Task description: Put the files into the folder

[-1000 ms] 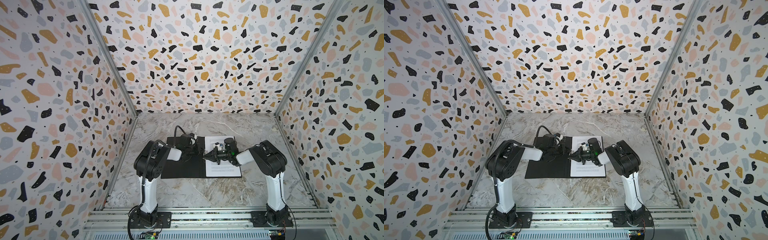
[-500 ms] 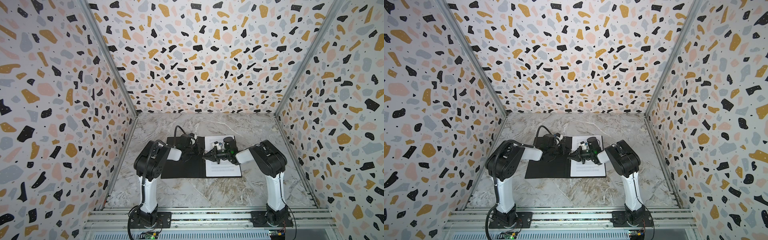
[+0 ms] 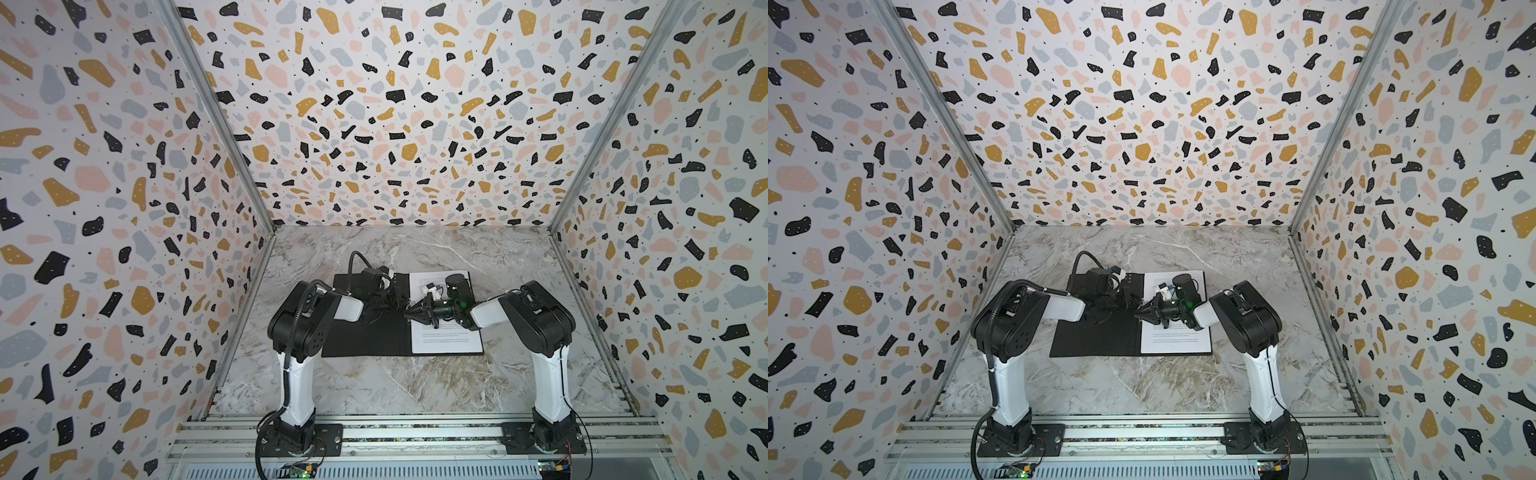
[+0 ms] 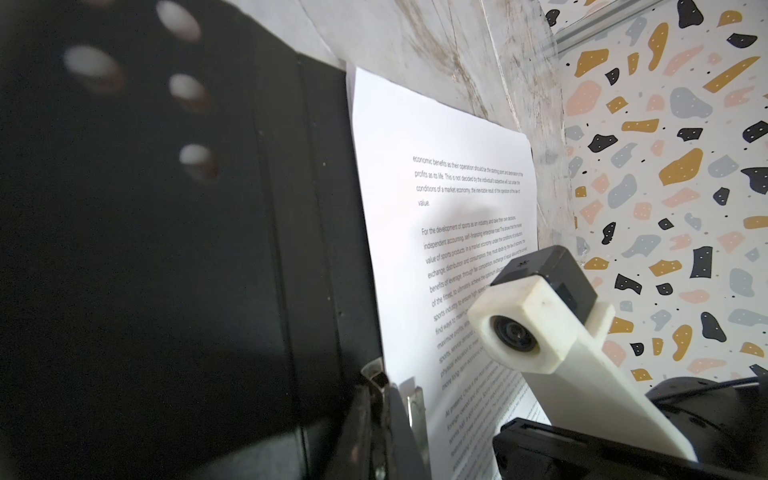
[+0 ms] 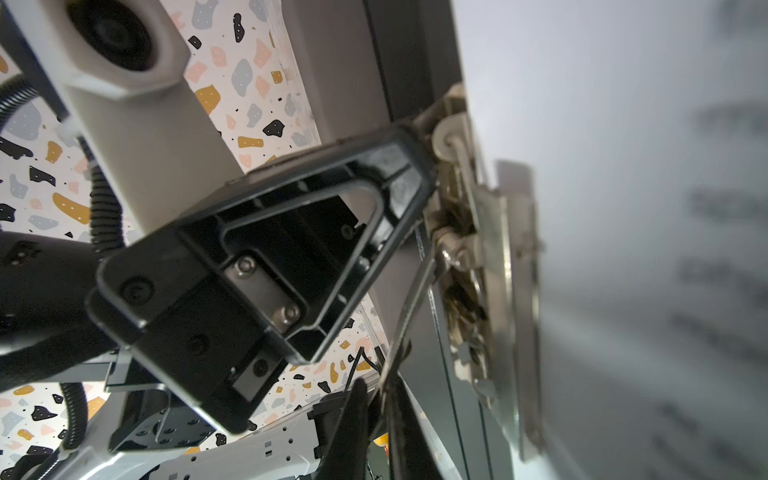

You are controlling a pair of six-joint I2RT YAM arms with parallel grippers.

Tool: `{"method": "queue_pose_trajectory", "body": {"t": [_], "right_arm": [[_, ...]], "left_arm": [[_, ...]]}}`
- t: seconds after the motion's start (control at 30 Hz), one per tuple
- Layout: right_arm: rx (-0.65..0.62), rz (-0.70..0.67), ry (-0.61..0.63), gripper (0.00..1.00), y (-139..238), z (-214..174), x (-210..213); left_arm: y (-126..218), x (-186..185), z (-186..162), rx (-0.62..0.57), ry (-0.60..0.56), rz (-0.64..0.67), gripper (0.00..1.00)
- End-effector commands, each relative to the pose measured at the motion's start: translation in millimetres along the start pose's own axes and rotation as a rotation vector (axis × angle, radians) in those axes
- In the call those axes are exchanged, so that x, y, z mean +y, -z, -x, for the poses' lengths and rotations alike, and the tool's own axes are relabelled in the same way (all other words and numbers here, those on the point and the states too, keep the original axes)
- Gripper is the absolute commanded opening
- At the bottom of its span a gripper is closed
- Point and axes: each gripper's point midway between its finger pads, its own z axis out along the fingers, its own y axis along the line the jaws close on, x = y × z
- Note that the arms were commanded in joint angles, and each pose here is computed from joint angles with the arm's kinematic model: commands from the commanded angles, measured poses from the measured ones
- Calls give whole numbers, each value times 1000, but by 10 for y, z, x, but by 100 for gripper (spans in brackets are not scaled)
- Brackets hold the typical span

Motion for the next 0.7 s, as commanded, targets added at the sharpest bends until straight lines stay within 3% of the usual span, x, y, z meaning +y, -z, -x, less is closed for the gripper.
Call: {"method": "queue_pose_trajectory", "body": {"t": [0.0,0.47,0.67], "right_arm": [[88,-14,1,12,-40,-310,14],[73,-20,-46,11,-10,-335,-130],[59,8,-28,12,-12,-298,9]], "left_arm": [[-93,428,-279,65,47,129,8],[-95,427,-285,66,48,127,8],[-94,437,-295,68,46,129,8]]}}
